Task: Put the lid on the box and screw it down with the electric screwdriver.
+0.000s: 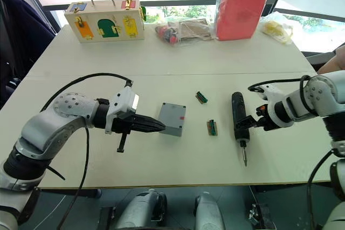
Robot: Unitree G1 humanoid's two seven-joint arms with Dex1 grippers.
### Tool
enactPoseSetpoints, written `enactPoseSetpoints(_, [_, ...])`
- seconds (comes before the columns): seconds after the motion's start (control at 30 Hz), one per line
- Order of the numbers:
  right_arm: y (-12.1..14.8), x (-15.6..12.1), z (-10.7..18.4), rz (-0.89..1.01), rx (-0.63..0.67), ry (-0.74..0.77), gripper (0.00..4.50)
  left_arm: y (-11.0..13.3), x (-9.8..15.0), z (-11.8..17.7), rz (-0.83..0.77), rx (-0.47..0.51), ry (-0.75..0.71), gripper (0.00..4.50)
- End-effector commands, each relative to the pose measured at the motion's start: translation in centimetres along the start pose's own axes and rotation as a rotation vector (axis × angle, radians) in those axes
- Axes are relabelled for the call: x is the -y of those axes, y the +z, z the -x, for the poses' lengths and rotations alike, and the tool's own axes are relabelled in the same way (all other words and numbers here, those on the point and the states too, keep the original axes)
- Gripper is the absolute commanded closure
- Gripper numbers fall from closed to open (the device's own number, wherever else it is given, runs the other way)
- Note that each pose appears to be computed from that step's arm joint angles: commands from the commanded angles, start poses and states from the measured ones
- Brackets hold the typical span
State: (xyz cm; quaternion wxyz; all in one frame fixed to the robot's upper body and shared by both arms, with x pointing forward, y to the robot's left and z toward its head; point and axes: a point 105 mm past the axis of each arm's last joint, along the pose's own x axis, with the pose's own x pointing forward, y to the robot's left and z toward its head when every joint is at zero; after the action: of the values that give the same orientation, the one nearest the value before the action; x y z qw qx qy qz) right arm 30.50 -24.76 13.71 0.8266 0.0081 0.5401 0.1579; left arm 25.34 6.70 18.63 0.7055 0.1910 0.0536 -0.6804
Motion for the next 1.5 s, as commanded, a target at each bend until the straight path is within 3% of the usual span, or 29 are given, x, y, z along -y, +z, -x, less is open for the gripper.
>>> enactPoseSetpoints(0.03, [0.4,-0.2,-0.6,0.014,-0.003,-0.037,0.03,0.4,0.2,0.2,-0.011,0.010,0.024,4.50])
enactPoseSetpoints(0.13, [0.0,-0.4,-0.9,0.058,-0.025,-0.062,0.61,0.2,0.2,0.3,0.002,0.010,0.041,4.50])
enactPoseSetpoints(0.37, [-1.2,-0.6,-1.2,0.085,-0.064,-0.054,2.71,0.0,-0.2,0.3,0.013,0.015,0.065,4.50])
enactPoseSetpoints(0.5, [1.6,0.9,0.0,0.047,0.066,-0.155,2.73,-0.6,-1.1,0.9,0.027,0.005,0.095,4.50])
enactPoseSetpoints(0.6, [5.9,2.3,2.5,0.167,0.317,-0.323,2.73,-1.0,-2.5,1.9,0.052,0.010,0.140,4.50])
enactPoseSetpoints(0.7, [9.6,1.5,5.2,0.297,0.607,-0.418,2.73,-1.2,-3.7,2.7,0.085,0.031,0.173,4.50])
enactPoseSetpoints(0.83, [12.8,-3.8,9.1,0.236,1.080,-0.227,2.73,-2.2,-4.5,2.8,0.123,0.027,0.189,4.50])
enactPoseSetpoints(1.0, [11.5,-12.6,11.3,0.280,1.468,0.114,2.73,-1.5,-5.7,2.7,0.132,0.053,0.198,4.50])
enactPoseSetpoints(1.2, [9.0,-16.8,8.2,0.275,1.500,0.367,2.73,-1.3,-6.0,1.0,0.105,0.014,0.123,4.50])
enactPoseSetpoints(1.5, [7.9,-17.1,5.2,0.338,1.450,0.336,2.73,-2.5,-6.2,-1.2,0.057,-0.045,0.072,4.50])
